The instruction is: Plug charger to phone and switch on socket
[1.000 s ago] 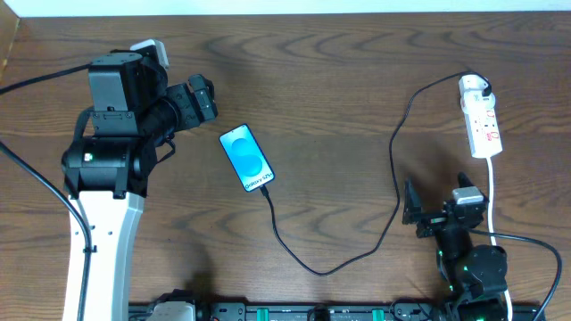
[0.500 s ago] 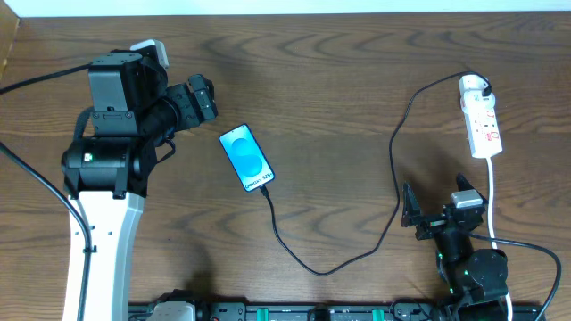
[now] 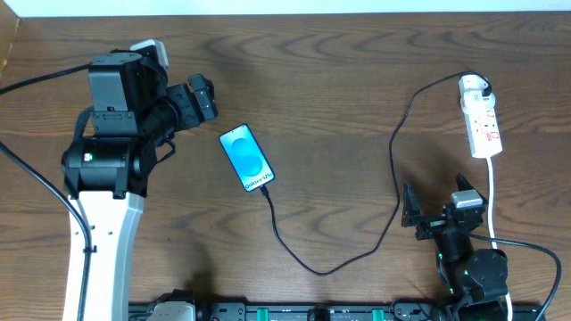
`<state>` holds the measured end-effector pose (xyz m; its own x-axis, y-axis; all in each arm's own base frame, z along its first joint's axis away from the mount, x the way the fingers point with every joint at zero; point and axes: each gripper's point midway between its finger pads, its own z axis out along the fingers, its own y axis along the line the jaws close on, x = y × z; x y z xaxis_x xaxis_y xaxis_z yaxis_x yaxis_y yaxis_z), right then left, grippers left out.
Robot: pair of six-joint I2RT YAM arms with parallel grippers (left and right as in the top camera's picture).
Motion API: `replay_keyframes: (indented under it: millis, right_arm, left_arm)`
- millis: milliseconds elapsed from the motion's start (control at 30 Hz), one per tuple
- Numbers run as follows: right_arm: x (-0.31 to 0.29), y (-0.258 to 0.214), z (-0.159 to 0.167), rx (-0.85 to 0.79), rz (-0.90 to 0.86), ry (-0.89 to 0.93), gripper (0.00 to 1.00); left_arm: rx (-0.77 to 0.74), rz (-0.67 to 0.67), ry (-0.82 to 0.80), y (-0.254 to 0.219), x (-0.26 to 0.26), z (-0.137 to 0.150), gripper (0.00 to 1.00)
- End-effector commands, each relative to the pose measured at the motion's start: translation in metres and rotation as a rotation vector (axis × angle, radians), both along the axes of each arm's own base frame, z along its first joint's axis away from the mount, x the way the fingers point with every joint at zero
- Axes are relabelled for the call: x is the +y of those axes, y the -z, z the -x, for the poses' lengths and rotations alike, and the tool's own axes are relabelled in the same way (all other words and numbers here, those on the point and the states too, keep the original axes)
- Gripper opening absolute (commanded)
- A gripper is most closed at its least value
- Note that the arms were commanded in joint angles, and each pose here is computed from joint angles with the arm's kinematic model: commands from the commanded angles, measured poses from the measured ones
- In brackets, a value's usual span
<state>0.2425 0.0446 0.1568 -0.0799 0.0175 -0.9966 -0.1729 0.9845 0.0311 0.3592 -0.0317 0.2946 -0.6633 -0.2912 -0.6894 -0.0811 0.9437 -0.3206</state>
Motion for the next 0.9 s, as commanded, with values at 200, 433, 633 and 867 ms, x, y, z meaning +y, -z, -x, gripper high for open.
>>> replay_keyframes:
  millis: [200, 433, 633, 867]
  right_arm:
    - [0.003, 0.0, 0.001, -0.003, 0.007, -0.014, 0.99]
    - [0.003, 0.0, 0.001, -0.003, 0.008, -0.014, 0.99]
    - [0.003, 0.0, 0.001, -0.003, 0.007, -0.014, 0.99]
    - [0.003, 0.0, 0.001, -0.003, 0.007, -0.014, 0.99]
  left_arm:
    - [-0.011, -0.006, 0.005, -0.004, 0.001, 0.001, 0.95]
    - [-0.024, -0.006, 0.005, -0.008, 0.001, 0.003, 0.95]
    - [-0.073, -0.011, -0.002, -0.021, 0.002, 0.019, 0.95]
    - [-0.134, -0.121, -0.148, -0.031, 0.035, 0.057, 0.95]
